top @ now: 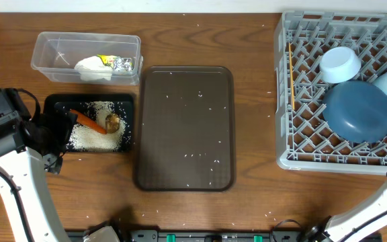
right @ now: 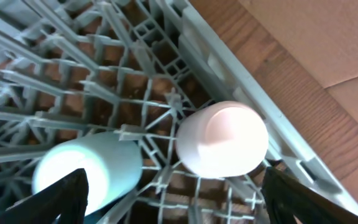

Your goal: Sort waste into correct bins and load items into the dishwasher rack

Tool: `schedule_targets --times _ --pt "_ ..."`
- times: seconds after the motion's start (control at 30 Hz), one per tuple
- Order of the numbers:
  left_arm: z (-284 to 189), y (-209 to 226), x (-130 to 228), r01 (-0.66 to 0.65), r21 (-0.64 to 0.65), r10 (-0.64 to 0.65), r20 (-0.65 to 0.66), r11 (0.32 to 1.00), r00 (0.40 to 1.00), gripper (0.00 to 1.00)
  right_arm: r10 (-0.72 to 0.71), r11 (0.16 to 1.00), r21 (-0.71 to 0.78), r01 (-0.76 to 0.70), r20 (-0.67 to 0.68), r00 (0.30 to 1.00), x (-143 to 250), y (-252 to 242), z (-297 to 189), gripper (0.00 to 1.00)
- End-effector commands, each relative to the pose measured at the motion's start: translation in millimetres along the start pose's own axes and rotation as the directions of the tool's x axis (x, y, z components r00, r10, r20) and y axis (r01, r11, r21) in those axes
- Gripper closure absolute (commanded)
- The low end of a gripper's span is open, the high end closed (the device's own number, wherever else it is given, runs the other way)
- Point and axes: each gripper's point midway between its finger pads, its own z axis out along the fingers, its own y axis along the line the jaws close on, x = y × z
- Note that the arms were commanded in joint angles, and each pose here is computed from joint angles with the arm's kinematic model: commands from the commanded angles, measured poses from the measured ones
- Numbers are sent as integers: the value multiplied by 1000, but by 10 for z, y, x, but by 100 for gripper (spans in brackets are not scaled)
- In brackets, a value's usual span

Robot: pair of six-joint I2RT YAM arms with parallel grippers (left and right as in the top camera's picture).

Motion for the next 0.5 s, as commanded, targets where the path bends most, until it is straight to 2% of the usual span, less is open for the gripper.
schedule_targets --times 0.0,0.1,0.2,0.27,0.33,0.47 --pt "-18 23 -4 13 -4 -13 6 1000 1000 2 24 988 -153 -13 70 997 -174 344 -433 22" --pt "-18 23 -5 13 -5 -13 7 1000 1000 2 56 924 -382 -19 87 995 -246 804 -737 26" --pt "-18 23 -5 13 -5 -13 7 1000 1000 2 87 805 -593 -23 80 993 -290 1340 -1117 27" --pt "-18 23 -5 13 -5 -13 7 1000 1000 2 57 717 -697 11 74 996 -240 1727 -1383 27" --pt "-18 23 -4 13 -4 -13 6 1000 1000 2 -6 646 -761 61 76 997 -105 2110 -1639 26" --pt "-18 23 -4 13 -4 -13 6 1000 1000 2 -171 580 -800 154 65 983 402 2793 -2047 26"
